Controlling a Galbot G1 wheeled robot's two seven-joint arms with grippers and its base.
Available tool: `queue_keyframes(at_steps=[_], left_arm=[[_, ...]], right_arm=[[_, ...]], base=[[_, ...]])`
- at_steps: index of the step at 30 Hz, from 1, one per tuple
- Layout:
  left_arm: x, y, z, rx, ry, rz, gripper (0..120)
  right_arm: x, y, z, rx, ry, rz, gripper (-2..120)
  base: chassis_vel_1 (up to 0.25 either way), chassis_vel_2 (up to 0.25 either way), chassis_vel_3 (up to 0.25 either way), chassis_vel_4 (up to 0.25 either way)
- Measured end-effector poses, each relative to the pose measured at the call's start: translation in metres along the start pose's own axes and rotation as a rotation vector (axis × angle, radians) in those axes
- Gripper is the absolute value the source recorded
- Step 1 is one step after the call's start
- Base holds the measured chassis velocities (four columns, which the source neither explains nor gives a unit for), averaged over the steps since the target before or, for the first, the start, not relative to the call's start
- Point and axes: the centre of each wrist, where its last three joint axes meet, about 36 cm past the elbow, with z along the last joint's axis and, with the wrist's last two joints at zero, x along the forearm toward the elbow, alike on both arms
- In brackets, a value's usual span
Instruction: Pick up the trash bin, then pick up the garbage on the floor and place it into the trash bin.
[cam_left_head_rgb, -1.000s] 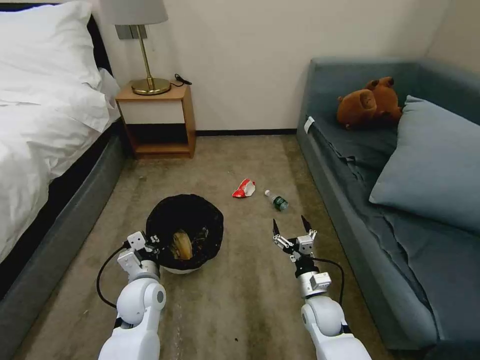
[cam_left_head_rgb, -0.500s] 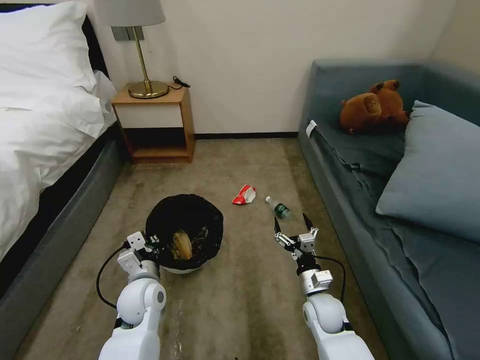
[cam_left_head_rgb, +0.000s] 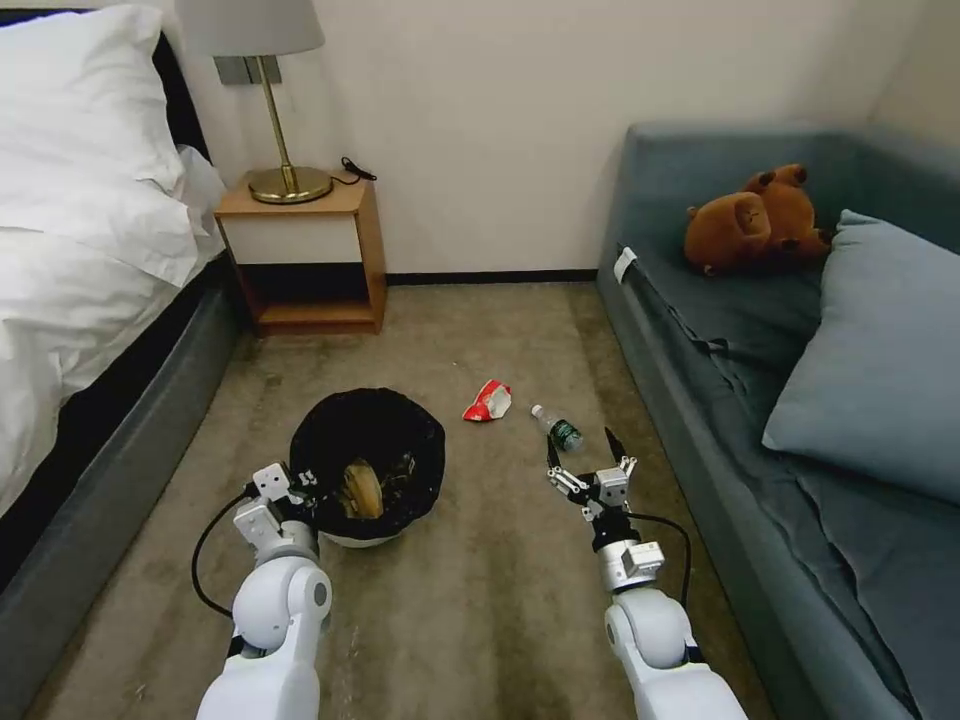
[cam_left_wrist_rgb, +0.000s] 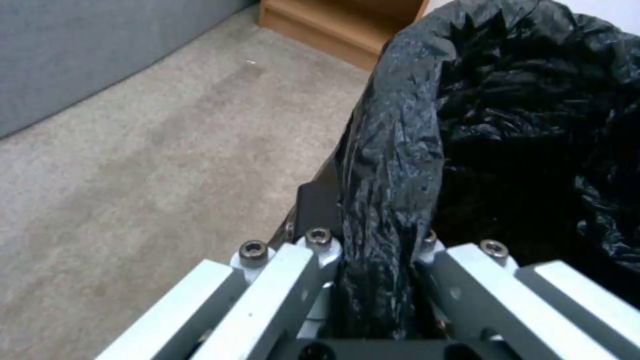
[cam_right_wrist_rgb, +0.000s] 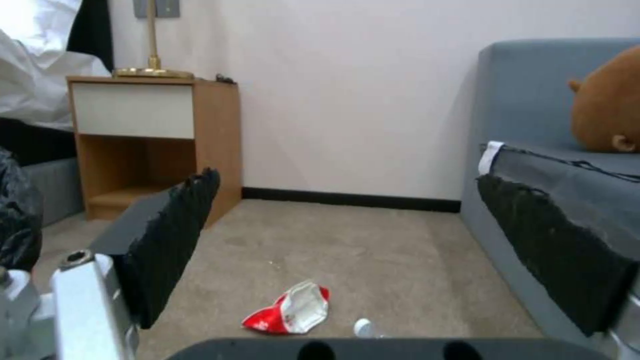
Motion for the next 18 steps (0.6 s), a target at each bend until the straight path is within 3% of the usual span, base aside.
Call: queue_keyframes(at_steps=[18], left_arm=[[-0.0003, -0.0016, -0.0004, 0.002, -0.004, 0.002, 4]], right_arm=[[0.0033, -0.0021, 0.0056, 0.008, 0.007, -0.004, 97]], base=[[-0.065, 0.077, 0.071, -0.074]])
